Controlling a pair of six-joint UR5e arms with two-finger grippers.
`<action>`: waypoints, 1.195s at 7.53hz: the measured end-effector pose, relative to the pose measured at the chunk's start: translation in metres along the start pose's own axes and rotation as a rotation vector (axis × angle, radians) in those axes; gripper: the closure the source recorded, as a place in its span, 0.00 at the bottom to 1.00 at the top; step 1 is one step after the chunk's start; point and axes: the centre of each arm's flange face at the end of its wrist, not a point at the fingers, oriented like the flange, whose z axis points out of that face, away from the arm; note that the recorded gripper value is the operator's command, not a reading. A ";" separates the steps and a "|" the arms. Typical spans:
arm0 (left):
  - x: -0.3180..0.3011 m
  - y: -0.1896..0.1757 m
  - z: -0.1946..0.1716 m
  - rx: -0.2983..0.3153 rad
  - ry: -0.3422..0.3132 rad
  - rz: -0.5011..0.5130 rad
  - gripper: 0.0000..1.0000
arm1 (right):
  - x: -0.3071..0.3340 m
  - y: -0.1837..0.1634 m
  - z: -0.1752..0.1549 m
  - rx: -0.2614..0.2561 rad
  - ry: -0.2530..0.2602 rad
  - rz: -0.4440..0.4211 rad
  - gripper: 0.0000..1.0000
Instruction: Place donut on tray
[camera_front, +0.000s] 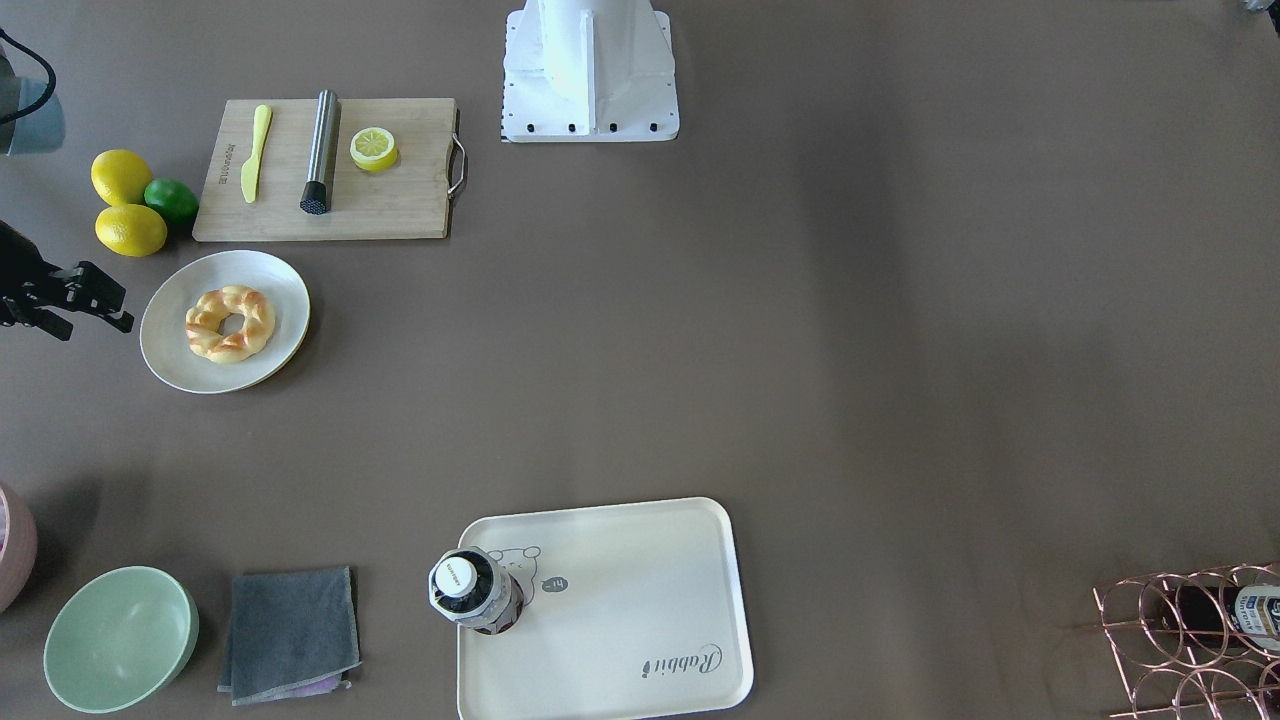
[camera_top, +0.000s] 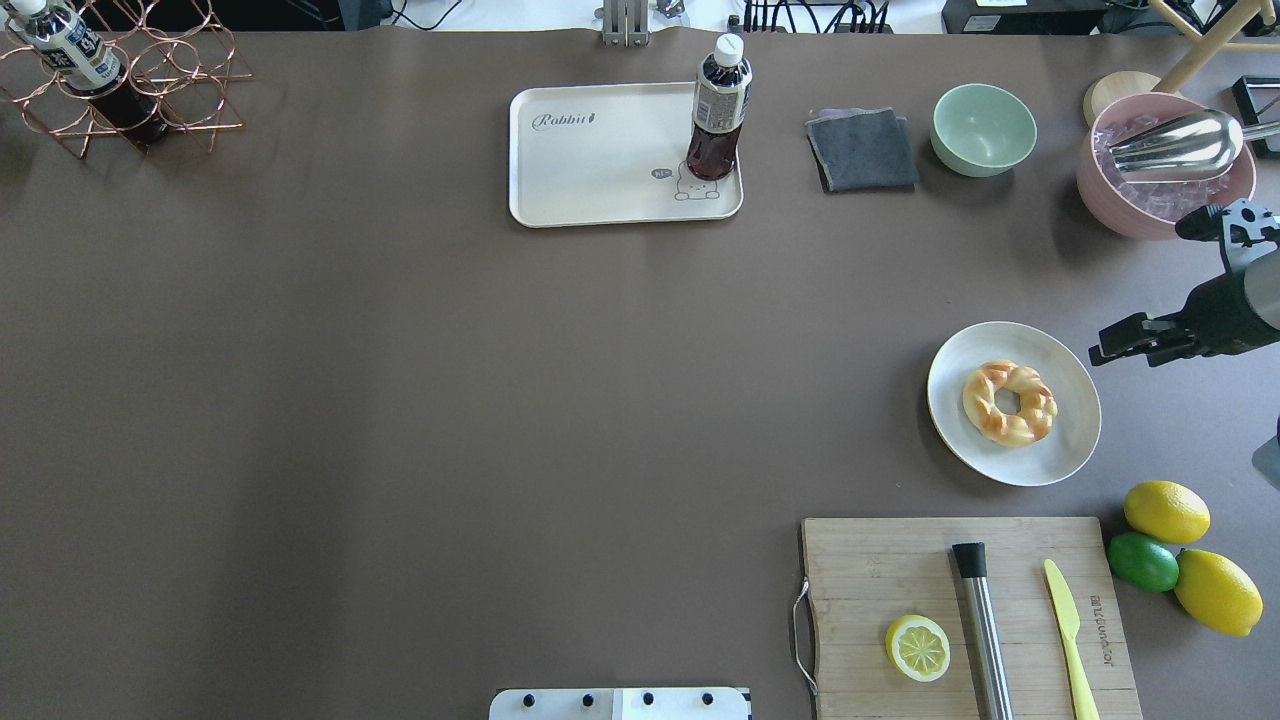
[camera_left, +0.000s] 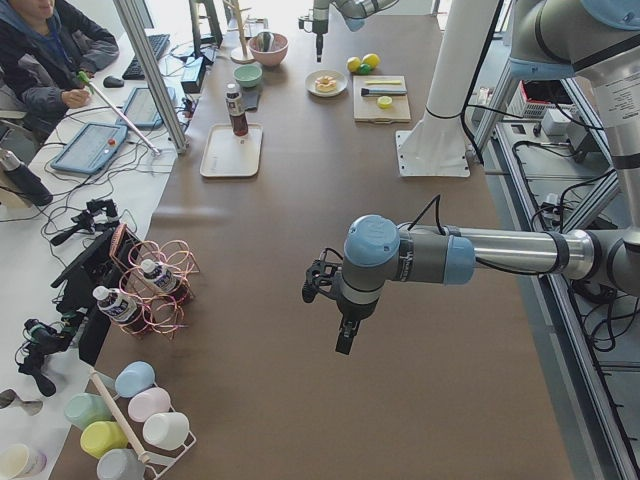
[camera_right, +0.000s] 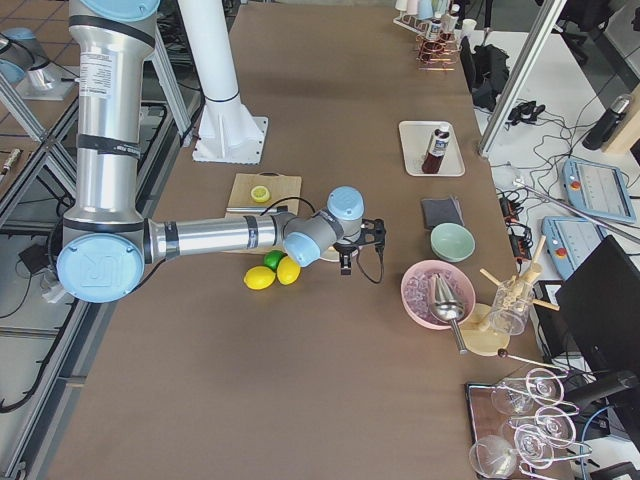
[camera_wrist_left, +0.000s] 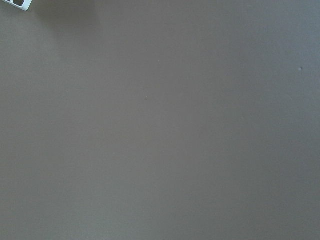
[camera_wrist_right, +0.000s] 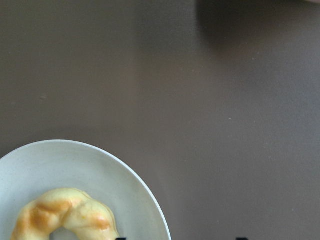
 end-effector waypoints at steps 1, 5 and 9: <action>0.000 0.000 -0.001 0.004 -0.001 0.002 0.02 | -0.009 0.002 0.016 -0.015 0.013 0.003 0.31; 0.000 -0.001 -0.002 0.010 -0.003 0.002 0.02 | -0.023 0.012 0.055 -0.061 0.046 -0.026 1.00; -0.001 0.000 -0.002 0.009 -0.003 -0.001 0.02 | -0.032 0.014 0.052 -0.058 0.035 -0.042 1.00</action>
